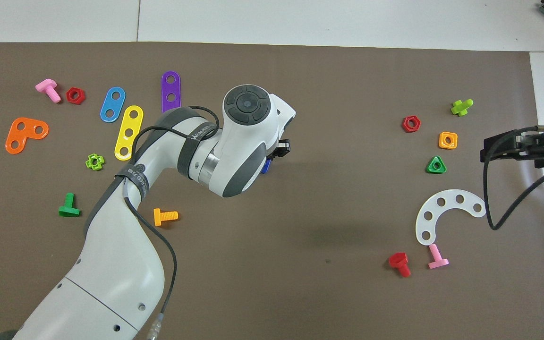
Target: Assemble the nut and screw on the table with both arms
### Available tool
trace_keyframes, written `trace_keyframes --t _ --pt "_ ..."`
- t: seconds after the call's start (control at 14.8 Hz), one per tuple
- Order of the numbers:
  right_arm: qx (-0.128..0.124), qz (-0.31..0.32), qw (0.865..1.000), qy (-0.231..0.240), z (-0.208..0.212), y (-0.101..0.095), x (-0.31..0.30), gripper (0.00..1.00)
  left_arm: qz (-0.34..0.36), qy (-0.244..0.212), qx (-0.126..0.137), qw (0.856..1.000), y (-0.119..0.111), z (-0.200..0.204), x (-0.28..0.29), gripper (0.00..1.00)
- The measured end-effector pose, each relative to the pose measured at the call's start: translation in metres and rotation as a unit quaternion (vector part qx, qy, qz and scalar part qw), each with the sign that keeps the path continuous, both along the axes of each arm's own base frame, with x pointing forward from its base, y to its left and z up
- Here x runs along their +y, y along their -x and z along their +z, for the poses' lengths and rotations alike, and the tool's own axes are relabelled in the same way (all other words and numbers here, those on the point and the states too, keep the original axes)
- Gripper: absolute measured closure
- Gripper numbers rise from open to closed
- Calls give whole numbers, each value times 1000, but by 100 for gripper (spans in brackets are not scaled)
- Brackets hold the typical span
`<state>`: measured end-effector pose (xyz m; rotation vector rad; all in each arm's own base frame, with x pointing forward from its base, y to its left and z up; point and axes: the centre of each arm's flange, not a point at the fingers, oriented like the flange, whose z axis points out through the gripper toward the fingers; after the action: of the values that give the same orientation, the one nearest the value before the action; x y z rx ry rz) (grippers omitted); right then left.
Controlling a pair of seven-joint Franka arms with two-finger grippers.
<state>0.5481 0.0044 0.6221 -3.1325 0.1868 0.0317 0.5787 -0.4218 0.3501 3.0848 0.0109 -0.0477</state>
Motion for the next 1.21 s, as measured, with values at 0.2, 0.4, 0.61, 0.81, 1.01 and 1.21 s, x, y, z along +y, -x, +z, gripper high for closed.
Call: trace_keyframes --t 0.2,0.4,0.61,0.81,1.01,1.21 --pt "0 0 1000 0 0 0 0 0 0 0 1 1000 0 0 0 53" --pt "0 0 1000 0 0 0 0 0 -1 0 1 1000 1 0 -1 53" --pt "0 0 1000 0 0 0 0 0 0 0 0 1000 0 0 0 53" --pt "0 0 1000 0 0 0 0 0 0 0 1 1000 0 0 0 53" --pt "0 0 1000 0 0 0 0 0 4 -4 10 1000 0 1 2 53" --pt "0 0 1000 0 0 0 0 0 7 -7 19 1000 0 0 5 53"
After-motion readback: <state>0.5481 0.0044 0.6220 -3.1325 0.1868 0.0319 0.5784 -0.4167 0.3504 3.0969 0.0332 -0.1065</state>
